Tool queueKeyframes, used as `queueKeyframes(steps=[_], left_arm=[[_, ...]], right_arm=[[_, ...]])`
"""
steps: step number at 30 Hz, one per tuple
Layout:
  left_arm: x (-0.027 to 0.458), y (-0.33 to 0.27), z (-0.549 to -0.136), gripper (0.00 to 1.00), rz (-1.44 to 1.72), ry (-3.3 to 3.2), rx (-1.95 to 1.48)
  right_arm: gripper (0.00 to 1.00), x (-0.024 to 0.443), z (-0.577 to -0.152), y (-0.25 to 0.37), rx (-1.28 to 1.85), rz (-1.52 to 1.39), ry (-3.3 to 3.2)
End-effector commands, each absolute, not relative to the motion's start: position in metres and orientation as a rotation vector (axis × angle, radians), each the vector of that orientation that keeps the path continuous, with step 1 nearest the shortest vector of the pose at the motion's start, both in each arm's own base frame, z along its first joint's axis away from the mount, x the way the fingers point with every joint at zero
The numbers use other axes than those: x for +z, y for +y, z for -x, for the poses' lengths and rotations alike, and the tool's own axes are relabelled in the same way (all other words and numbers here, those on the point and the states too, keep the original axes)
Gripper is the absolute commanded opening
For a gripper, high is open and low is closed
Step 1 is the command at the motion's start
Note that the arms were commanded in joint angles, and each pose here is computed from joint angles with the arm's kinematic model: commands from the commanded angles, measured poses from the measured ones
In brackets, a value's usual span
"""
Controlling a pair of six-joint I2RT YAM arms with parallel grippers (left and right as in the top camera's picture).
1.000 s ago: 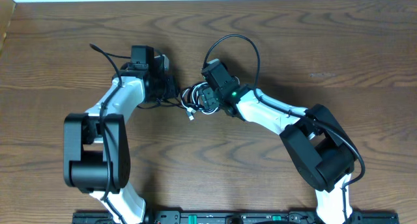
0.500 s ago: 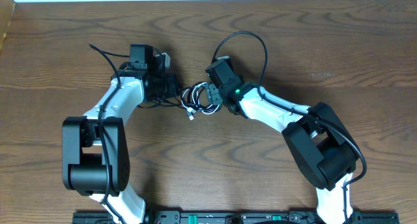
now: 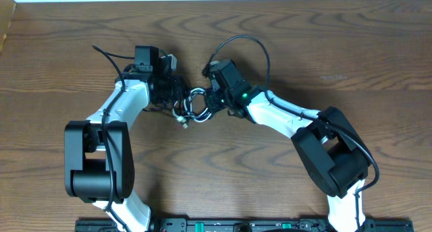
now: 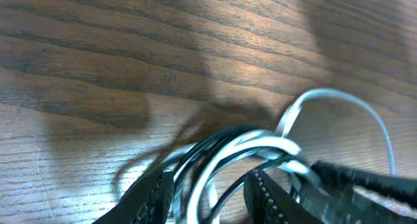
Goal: Untangle cables
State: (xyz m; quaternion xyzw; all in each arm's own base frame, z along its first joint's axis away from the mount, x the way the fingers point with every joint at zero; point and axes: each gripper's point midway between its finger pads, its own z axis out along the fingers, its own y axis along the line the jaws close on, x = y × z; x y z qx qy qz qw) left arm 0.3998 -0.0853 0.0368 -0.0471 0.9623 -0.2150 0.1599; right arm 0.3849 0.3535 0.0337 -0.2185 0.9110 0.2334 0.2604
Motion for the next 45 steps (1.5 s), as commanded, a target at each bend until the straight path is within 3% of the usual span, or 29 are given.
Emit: queueKeyframes(steps=[1,2,4,9,17,23,45], left_arm=[[0.051,-0.089,-0.407,0.4,0.11,2.712,-0.631],[0.051,-0.089,-0.407,0.4,0.11,2.712,-0.631],[0.051,-0.089,-0.407,0.4,0.111,2.712,-0.631],[0.051,-0.089,-0.407,0.4,0.111,2.711,-0.631],[0.051,-0.089,-0.408,0.41,0.11,2.709,-0.63],[0.051,-0.089,-0.408,0.4,0.11,2.709,-0.63],[0.05,-0.089,-0.407,0.4,0.11,2.71,-0.63]], right_arm=[[0.27,0.035,-0.363,0.374,0.764,0.804,2.411],[0.39,0.034,-0.365,0.372,0.742,0.795,2.413],[0.47,0.033,-0.369,0.369,0.713,0.781,2.414],[0.52,0.033,-0.372,0.366,0.707,0.773,2.416],[0.5,0.033,-0.369,0.369,0.707,0.782,2.415],[0.41,0.03,-0.365,0.368,0.702,0.788,2.431],[0.23,0.019,-0.354,0.363,0.628,0.803,2.492]])
